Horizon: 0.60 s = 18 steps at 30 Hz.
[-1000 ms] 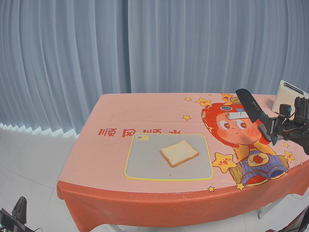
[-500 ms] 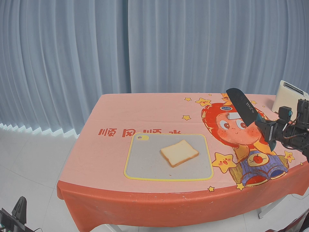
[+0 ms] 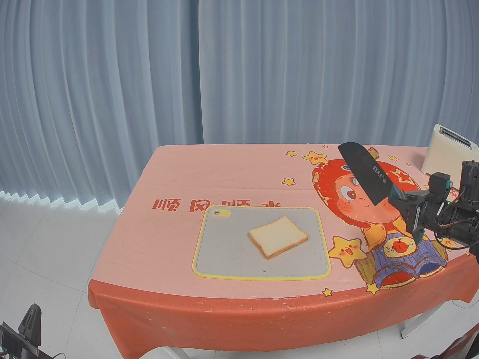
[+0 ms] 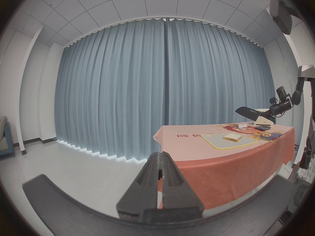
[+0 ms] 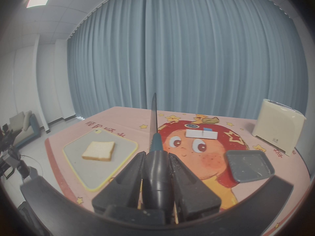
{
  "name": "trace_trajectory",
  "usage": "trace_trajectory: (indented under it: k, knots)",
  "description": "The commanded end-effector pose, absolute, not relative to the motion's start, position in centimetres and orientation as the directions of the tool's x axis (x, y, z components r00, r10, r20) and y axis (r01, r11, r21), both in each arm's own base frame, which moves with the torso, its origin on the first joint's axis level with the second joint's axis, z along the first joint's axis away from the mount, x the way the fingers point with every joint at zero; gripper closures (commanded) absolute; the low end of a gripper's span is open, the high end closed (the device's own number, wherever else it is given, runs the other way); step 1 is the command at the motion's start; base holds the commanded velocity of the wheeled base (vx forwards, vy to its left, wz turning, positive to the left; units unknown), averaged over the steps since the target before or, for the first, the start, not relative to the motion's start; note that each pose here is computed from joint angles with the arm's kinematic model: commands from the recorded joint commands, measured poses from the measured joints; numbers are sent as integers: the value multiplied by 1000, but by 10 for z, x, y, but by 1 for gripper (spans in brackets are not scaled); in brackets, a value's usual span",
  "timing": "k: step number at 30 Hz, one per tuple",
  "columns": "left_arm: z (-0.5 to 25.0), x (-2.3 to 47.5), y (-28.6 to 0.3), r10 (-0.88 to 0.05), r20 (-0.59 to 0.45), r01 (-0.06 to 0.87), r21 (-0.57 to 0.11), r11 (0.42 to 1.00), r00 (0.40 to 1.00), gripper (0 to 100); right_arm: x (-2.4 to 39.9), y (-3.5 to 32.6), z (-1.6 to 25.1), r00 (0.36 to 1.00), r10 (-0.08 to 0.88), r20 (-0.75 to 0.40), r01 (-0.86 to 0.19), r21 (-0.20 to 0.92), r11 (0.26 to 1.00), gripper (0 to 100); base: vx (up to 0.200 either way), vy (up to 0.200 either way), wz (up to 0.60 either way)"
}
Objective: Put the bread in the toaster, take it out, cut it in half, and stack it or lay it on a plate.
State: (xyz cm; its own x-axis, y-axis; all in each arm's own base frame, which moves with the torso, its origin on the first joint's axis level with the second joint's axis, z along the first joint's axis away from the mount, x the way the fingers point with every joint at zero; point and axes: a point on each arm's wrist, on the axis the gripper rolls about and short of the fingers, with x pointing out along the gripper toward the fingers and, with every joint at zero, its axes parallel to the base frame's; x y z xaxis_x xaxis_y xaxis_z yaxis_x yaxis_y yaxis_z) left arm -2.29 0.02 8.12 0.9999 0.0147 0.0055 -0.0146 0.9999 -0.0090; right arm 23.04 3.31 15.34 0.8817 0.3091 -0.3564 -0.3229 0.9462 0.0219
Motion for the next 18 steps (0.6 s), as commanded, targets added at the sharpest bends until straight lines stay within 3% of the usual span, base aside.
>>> trace_trajectory:
  k: [1,7,15,18]
  knots:
    - [76,-22,0,15,-8,-15,-9,1000,1000,100,216,50,157,860,382,-339,-400,18,916,100,0,0,0]
    - [76,-22,0,15,-8,-15,-9,1000,1000,100,204,52,167,868,398,-298,-415,6,910,100,0,0,0]
    - [76,-22,0,15,-8,-15,-9,1000,1000,100,199,54,162,856,411,-313,-434,-2,901,100,0,0,0]
    - [76,-22,0,15,-8,-15,-9,1000,1000,100,197,66,164,831,463,-308,-489,-8,872,100,0,0,0]
